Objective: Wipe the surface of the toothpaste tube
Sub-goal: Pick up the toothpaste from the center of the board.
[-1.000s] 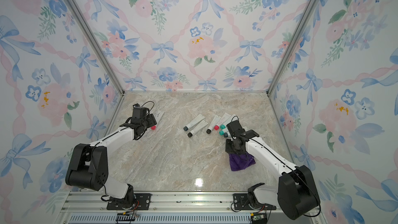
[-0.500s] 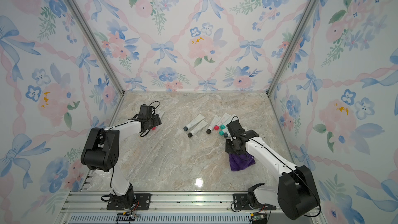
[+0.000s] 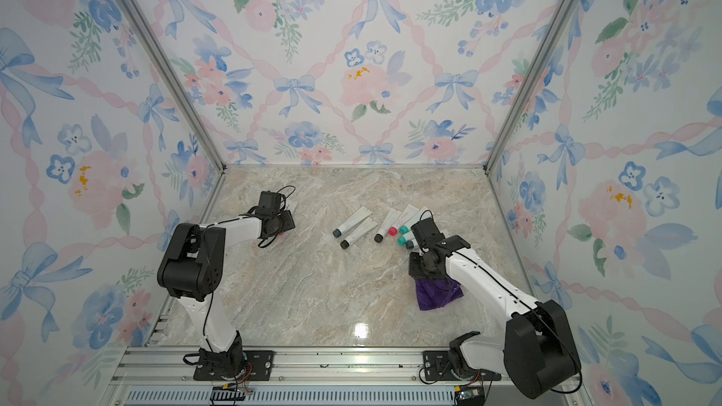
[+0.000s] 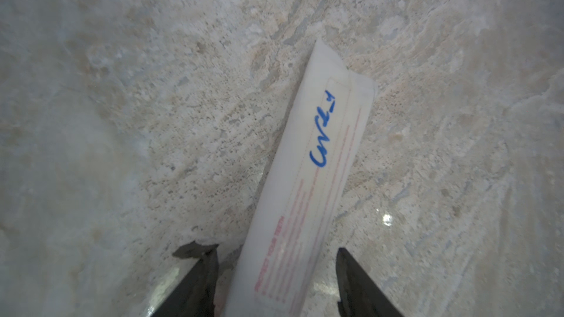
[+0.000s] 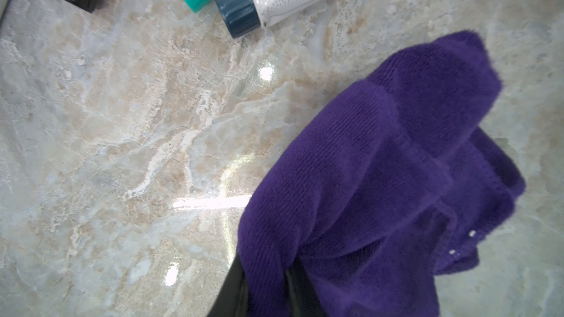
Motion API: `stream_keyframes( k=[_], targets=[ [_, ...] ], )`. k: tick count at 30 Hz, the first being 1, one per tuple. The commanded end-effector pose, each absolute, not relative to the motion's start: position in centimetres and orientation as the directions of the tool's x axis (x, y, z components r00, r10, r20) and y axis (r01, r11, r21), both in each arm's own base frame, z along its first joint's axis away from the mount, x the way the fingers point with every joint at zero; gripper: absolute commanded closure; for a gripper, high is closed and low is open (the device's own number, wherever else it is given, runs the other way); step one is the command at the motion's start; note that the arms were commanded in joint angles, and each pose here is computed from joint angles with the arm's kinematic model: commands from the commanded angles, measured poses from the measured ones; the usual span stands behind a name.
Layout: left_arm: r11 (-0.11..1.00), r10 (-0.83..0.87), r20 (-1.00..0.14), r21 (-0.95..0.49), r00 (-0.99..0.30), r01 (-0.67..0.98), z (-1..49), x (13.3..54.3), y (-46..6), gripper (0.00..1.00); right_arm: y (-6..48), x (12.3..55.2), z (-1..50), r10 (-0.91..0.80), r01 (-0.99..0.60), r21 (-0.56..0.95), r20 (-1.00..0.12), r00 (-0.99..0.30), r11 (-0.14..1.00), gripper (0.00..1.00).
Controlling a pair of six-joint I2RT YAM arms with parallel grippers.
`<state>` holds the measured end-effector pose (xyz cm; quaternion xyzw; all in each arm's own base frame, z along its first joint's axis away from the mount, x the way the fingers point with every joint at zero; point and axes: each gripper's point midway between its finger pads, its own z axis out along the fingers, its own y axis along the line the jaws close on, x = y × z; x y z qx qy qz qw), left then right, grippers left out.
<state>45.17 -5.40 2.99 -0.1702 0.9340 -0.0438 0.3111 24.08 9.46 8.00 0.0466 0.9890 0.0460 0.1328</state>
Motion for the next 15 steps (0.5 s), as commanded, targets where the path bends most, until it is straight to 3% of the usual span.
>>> stream_keyframes(
  k=[1, 9, 15],
  targets=[
    [0.950, -0.311, -0.527, -0.179, -0.791, -0.255, 1.4, 44.4, -6.7, 0.48, 9.4, 23.8, 8.4, 0.094, 0.065, 0.116, -0.266, -0.959, 0.991, 0.80],
    [0.965, -0.262, -0.508, -0.158, -0.821, -0.210, 0.5, 42.8, -8.3, 0.72, 9.5, 23.8, 8.6, 0.094, 0.062, 0.123, -0.275, -0.957, 0.990, 0.81],
    [0.969, -0.242, -0.508, -0.161, -0.827, -0.185, 0.9, 41.3, -9.2, 0.81, 9.5, 23.7, 8.7, 0.094, 0.060, 0.128, -0.277, -0.956, 0.990, 0.81]
  ],
)
